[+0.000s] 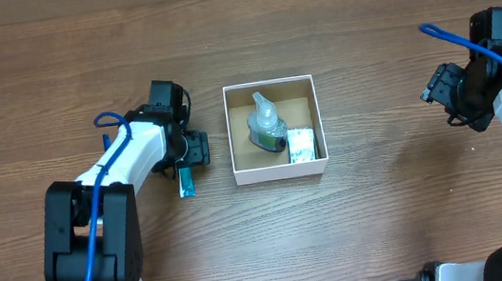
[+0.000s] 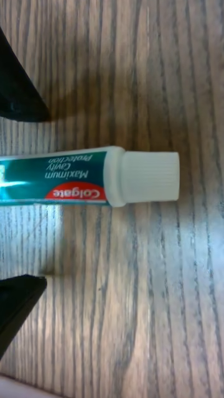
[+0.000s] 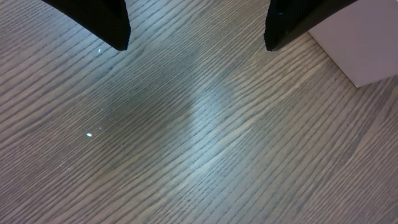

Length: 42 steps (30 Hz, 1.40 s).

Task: Pack container
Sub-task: 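Grasp the Colgate toothpaste tube with the left gripper, then carry the toothpaste tube into the box and release it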

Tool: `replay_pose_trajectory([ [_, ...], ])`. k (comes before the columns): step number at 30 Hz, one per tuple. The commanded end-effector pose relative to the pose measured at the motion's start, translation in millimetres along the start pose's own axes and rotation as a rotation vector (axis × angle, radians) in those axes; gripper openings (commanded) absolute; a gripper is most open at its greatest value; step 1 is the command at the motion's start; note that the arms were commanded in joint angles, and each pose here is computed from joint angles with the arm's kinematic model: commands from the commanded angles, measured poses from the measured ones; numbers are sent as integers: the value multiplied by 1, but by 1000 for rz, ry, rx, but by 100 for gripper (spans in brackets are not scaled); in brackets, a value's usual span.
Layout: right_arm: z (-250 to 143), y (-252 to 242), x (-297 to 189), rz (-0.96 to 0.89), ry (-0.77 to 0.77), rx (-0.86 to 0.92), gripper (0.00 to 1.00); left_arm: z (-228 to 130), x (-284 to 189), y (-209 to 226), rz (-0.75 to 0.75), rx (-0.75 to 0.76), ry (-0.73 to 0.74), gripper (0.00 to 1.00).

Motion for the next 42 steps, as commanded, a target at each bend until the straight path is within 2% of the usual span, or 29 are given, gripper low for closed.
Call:
replay_pose_trajectory([
  [1,0,0,-1,5,-5,-3,71,-3,19,2,1,-12,68,80],
  [5,0,0,-1,5,-5,-3,71,-6,25,2,4,-20,96,79],
  [6,0,0,-1,5,-5,-3,71,-7,25,2,4,-20,97,75],
  [8,0,0,-1,5,-5,-3,71,-8,24,2,6,-20,105,59],
  [10,0,0,-1,5,-5,-3,71,-9,24,3,8,-21,116,47],
  [12,0,0,-1,5,-6,-3,71,-11,24,3,12,-21,128,45],
  [15,0,0,-1,5,-6,-3,71,-13,24,4,16,-21,142,33],
  [19,0,0,-1,5,-5,-3,71,-10,20,3,17,-21,145,31],
  [20,0,0,-1,5,-5,-3,71,-8,17,2,16,-21,142,28],
  [22,0,0,-1,5,-5,-3,71,0,10,1,15,-20,132,16],
  [24,0,0,-1,4,-5,-3,71,9,1,0,21,-19,117,10],
  [28,0,0,-1,4,-5,-3,71,28,-24,-4,30,-18,91,5],
  [31,0,0,-1,5,-5,-3,72,45,-55,-9,22,-12,52,6],
  [35,0,0,-1,5,-5,-3,72,64,-117,-31,-16,35,-105,6],
  [36,0,0,-1,5,-5,-3,72,66,-134,-38,-30,60,-156,6],
  [39,0,0,-1,5,-6,-3,72,54,-190,-79,-81,274,-326,6],
  [42,0,0,-1,6,-8,-2,72,22,-221,-124,-78,594,-409,4],
])
Point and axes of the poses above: each gripper's point midway between its finger pads, its own x axis out along the fingers, its own y axis along the line the jaws close on, z = x × y, the point moved 10 cm from there along -x, back along the fingers, and after that the axes turned 3 degrees about x, right-handed, at the moved point
